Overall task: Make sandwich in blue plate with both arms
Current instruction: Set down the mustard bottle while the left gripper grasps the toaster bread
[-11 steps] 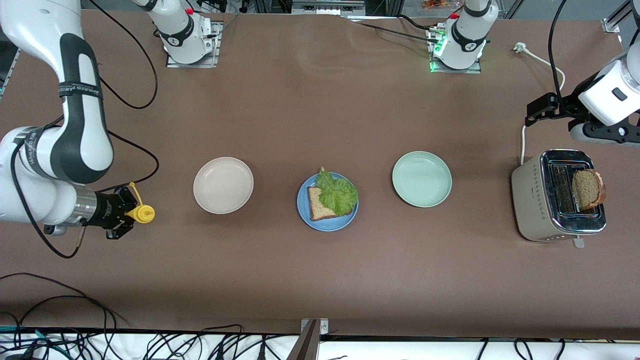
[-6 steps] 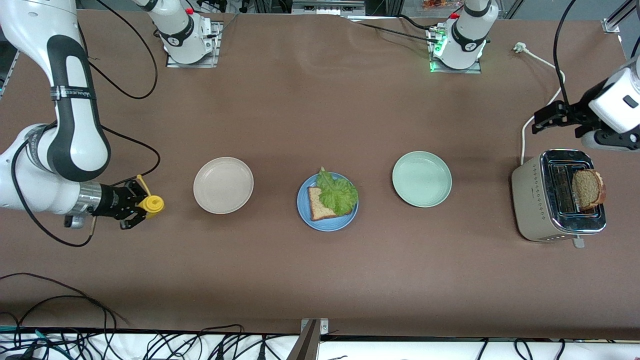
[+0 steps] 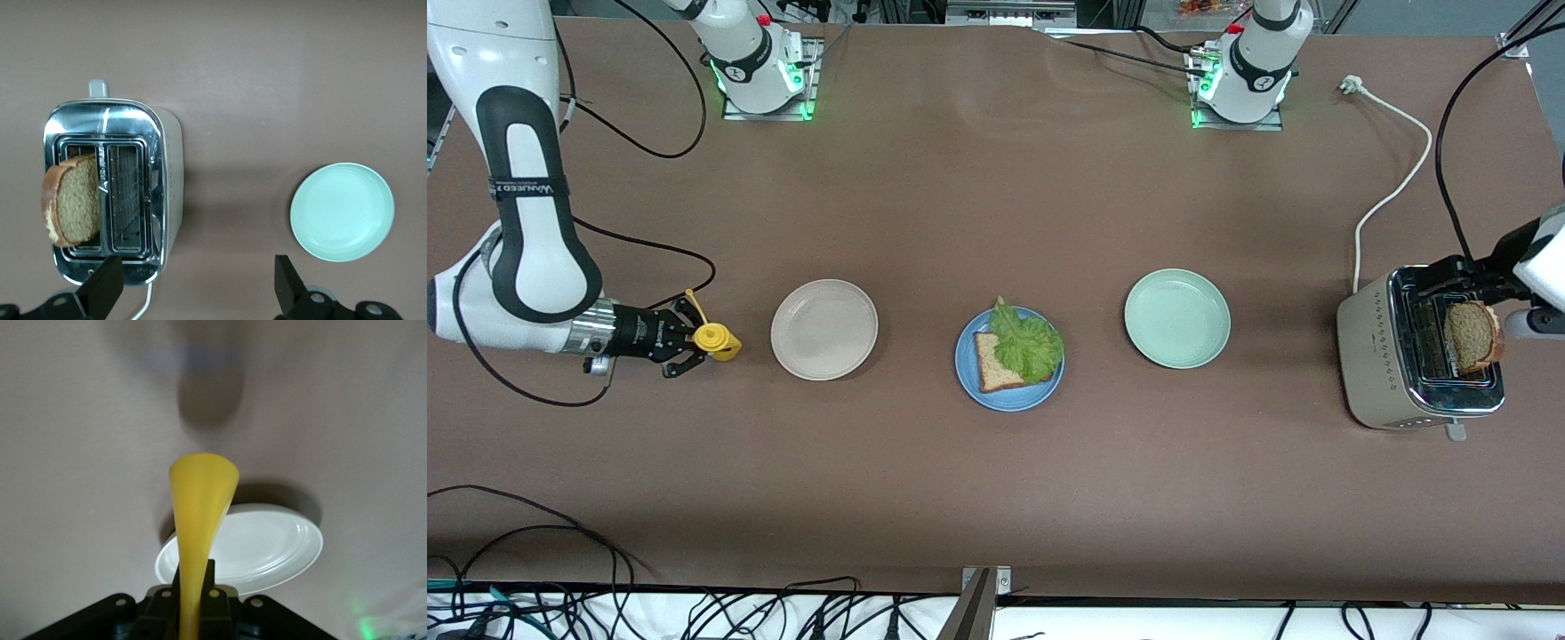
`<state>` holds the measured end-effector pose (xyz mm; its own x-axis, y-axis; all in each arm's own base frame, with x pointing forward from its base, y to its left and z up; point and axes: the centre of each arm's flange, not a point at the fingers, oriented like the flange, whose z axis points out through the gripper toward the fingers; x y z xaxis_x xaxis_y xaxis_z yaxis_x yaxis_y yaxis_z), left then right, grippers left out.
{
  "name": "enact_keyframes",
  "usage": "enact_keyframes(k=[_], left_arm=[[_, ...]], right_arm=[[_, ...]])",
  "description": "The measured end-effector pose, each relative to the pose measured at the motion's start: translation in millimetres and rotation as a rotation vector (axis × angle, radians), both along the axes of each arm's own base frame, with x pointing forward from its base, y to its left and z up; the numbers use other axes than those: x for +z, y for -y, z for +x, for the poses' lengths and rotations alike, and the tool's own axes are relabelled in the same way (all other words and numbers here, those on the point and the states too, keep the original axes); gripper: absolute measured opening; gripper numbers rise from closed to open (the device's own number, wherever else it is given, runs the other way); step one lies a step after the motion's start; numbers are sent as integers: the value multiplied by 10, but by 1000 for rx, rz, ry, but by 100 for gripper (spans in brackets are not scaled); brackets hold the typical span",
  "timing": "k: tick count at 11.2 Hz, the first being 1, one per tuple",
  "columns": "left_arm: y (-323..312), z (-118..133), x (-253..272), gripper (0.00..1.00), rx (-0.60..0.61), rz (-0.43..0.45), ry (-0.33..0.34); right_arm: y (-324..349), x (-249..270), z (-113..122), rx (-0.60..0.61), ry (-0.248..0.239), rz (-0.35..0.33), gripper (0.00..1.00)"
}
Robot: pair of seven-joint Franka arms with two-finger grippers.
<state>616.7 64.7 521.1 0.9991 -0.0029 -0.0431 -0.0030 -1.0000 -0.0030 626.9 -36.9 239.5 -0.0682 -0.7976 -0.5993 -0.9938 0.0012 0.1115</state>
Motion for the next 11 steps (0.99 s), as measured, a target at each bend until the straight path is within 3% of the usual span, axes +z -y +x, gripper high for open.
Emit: enact_keyframes(k=[3, 11], left_arm=[[-198, 136, -339, 100, -11, 15, -13], [-887, 262, -883, 100, -56, 40, -8]], right_arm=[[49, -265, -160, -82, -32, 67, 9], [89, -553, -212, -142, -28, 144, 9]])
